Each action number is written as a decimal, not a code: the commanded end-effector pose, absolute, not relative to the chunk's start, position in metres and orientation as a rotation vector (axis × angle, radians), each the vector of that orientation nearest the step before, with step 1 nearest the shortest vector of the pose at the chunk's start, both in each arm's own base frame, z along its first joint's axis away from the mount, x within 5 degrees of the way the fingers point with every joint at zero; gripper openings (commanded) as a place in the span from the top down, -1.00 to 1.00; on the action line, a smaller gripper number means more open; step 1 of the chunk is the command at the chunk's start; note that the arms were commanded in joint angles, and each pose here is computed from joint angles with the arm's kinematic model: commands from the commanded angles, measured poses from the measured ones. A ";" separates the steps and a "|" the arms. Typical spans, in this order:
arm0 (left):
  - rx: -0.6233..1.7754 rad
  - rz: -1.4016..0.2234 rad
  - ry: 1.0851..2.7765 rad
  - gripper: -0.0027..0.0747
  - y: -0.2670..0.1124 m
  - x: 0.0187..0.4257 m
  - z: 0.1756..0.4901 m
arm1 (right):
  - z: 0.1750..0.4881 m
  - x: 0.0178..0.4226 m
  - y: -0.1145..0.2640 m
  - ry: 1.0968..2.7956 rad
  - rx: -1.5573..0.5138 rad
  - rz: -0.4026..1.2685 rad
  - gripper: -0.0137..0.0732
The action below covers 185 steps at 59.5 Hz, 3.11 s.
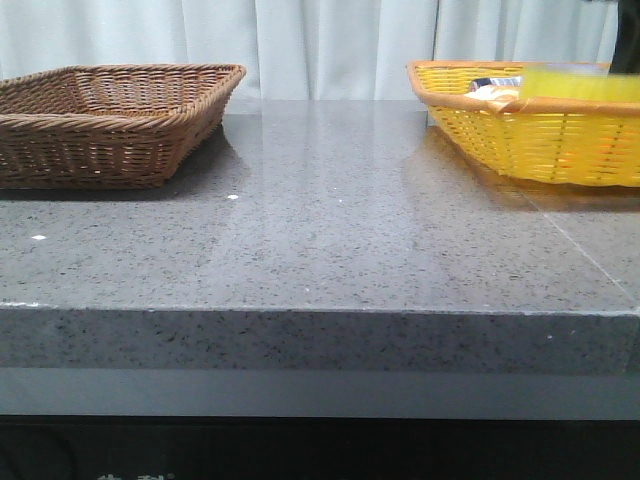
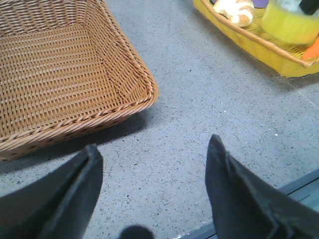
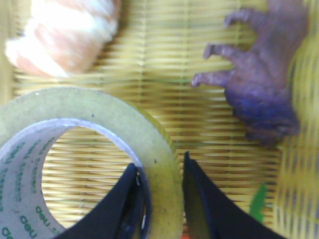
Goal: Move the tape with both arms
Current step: 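Lift the tape roll and set it on the table between baskets, then open the right gripper and raise it away from the tape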
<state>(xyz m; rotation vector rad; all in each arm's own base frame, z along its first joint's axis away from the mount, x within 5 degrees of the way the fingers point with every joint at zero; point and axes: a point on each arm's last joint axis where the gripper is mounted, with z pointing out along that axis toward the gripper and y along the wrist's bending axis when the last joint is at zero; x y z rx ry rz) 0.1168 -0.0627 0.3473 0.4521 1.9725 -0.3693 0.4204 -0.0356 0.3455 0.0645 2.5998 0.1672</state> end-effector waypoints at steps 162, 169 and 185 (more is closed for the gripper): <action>0.426 -0.402 1.869 -0.20 -0.065 0.118 0.365 | 0.426 0.145 0.089 1.875 -0.479 0.500 -0.15; 0.426 -0.402 1.869 -0.20 -0.065 0.118 0.365 | 0.414 0.125 0.079 1.860 -0.474 0.502 -0.15; 0.426 -0.402 1.869 -0.20 -0.065 0.118 0.365 | 0.396 0.095 0.063 1.823 -0.467 0.505 -0.15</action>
